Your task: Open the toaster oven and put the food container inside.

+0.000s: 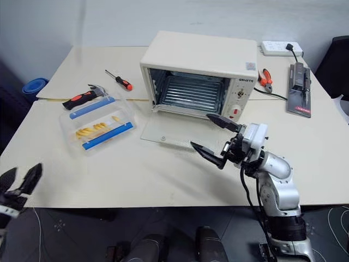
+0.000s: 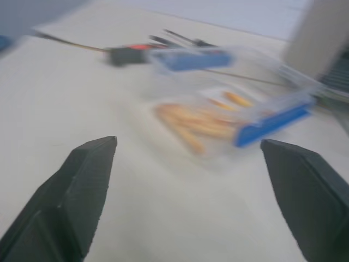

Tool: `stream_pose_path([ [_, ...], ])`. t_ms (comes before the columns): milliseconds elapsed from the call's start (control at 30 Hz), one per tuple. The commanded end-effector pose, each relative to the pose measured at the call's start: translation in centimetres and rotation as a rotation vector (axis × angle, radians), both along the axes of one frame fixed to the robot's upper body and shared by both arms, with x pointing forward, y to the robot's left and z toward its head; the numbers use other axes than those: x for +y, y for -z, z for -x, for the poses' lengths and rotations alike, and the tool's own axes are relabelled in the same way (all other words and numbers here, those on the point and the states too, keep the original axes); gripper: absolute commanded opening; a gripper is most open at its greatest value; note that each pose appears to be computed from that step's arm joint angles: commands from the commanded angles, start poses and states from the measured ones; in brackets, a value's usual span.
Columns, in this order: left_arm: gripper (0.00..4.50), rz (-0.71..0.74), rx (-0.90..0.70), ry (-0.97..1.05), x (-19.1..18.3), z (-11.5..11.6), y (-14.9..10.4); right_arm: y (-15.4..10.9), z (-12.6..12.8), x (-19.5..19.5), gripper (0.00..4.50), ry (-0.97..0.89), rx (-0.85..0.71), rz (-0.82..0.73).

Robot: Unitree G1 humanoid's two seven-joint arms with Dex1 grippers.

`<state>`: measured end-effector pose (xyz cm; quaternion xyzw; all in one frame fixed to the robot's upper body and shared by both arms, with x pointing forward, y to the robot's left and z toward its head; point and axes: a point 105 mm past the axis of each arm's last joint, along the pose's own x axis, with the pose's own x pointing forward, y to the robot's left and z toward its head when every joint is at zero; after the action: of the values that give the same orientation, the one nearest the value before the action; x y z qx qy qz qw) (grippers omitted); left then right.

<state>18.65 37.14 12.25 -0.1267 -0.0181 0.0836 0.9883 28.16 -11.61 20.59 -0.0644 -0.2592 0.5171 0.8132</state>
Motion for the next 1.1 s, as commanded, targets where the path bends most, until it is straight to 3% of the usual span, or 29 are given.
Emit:
stream_pose_path([
  [33, 4.45, 0.053, 0.012, -0.047, 0.9, 0.5, -0.4, -0.7, 0.3, 0.3, 4.50, -0.013, -0.060, 0.002],
  [167, 4.45, 0.054, -0.014, 0.045, 0.2, -3.8, -4.1, -0.6, 0.2, 0.2, 4.50, -0.021, -0.065, 0.018],
  [233, 4.45, 0.037, 0.152, 0.077, -0.2, -5.5, -3.7, -0.5, 0.2, 0.1, 4.50, -0.021, -0.066, 0.022],
  [367, 4.45, 0.096, 0.271, 0.129, -0.9, -8.4, -5.3, -0.1, 0.3, -0.1, 4.50, -0.006, -0.061, 0.033],
  [600, 4.45, 0.129, 0.475, 0.110, -1.1, -12.0, -3.6, 0.1, 0.4, 0.1, 4.50, 0.022, -0.057, 0.026],
  [700, 3.83, 0.101, 0.490, 0.094, -0.8, -12.8, -3.7, 0.3, 0.4, 0.0, 4.50, 0.036, -0.051, 0.029],
  [900, 1.97, 0.162, 0.432, 0.069, -0.3, -13.5, -4.3, 0.5, 0.3, -0.5, 4.50, 0.073, -0.050, 0.044],
  [1100, 0.24, 0.138, 0.360, 0.105, 0.4, -13.2, -7.0, 1.1, 0.4, -1.4, 4.50, 0.113, -0.036, 0.062],
])
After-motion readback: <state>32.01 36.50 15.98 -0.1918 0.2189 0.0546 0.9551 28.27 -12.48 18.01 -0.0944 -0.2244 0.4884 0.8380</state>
